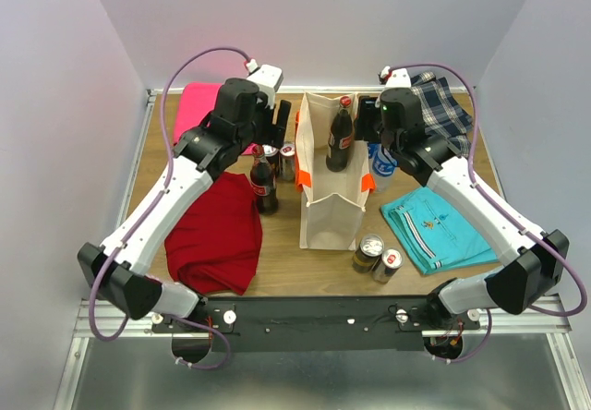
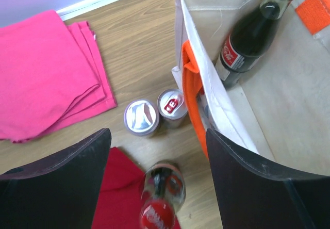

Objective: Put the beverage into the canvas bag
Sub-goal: Pick up the drink from the center of the board.

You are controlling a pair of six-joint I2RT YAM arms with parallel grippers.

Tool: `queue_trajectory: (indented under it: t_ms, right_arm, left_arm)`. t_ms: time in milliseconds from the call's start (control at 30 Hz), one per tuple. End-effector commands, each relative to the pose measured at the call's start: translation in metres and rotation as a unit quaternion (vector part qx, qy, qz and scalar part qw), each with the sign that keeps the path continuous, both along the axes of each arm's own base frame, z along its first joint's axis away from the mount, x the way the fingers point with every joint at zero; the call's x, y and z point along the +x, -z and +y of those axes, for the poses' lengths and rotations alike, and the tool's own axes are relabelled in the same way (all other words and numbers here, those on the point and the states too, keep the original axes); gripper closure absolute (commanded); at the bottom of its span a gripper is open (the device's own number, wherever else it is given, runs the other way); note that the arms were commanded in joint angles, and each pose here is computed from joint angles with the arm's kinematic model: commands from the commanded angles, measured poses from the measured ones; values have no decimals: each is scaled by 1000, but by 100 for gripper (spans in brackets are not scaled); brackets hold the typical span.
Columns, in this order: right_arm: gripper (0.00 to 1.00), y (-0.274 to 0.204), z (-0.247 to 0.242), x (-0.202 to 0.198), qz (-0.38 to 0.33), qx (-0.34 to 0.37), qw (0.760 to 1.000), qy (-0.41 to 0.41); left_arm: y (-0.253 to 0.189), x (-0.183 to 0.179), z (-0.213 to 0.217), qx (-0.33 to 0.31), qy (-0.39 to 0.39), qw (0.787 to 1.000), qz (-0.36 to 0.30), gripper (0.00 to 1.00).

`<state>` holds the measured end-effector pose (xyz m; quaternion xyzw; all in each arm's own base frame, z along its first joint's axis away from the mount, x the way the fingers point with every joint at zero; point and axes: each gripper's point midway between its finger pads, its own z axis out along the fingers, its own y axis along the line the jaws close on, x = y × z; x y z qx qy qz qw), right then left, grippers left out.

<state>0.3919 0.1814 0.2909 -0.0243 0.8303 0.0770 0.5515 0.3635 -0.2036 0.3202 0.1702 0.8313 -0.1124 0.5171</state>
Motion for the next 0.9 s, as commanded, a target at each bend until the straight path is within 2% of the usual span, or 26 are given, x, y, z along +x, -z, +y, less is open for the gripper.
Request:
queue_trajectory:
  t_ms: [0, 167, 333, 567, 867]
  right_arm:
    - [34, 2, 7, -10, 15, 23, 999, -17]
    - [34, 3, 8, -12, 20, 30, 999, -18]
    - [34, 5, 9, -15, 24, 40, 999, -22]
    - [34, 9, 11, -15, 30, 42, 998, -22]
    - [34, 8, 10, -14, 28, 39, 999, -18]
  left_arm:
    - [2, -18, 23, 9, -28, 1000, 1, 16]
    - [18, -43, 30, 13, -10, 999, 28, 16]
    - [18, -64, 31, -4, 14, 1000, 27, 16]
    - [37, -70, 25, -15, 31, 999, 42, 17]
    - [40, -61, 19, -31, 28, 999, 25, 18]
